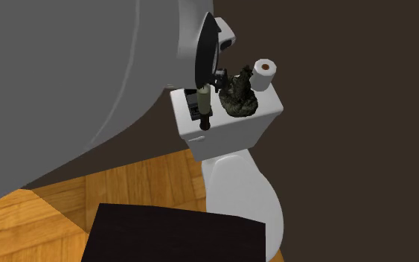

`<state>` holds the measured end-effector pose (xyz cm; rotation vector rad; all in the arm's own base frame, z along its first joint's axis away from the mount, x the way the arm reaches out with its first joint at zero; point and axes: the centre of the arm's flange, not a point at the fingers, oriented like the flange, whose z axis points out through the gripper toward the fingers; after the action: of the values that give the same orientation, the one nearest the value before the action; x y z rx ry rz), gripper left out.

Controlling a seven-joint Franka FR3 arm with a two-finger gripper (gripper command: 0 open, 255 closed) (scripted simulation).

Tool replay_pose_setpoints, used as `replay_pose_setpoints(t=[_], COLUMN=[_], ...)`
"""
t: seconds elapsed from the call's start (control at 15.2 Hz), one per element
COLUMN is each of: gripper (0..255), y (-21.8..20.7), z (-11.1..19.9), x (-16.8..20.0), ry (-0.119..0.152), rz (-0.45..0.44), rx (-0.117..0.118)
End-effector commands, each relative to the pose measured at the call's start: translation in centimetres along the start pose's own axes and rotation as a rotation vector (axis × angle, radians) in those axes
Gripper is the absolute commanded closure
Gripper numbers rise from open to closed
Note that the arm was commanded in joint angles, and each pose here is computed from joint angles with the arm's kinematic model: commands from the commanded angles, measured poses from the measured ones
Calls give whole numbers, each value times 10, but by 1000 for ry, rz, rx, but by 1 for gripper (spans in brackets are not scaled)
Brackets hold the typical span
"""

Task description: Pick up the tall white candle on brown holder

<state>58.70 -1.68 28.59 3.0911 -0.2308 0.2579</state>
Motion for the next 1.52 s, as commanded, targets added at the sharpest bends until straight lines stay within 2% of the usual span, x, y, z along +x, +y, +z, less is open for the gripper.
replay_pose_setpoints(t=[0.0, 0.46, 0.53, 1.12, 1.45], gripper=[0, 0, 255, 255, 255], y=[-1, -2, -3, -2, -1], z=[13, 42, 42, 42, 16], x=[2, -3, -3, -3, 1], ry=[2, 2, 2, 2, 2], rz=[0, 0, 0, 0, 0], rx=[-2, -2, -2, -2, -2])
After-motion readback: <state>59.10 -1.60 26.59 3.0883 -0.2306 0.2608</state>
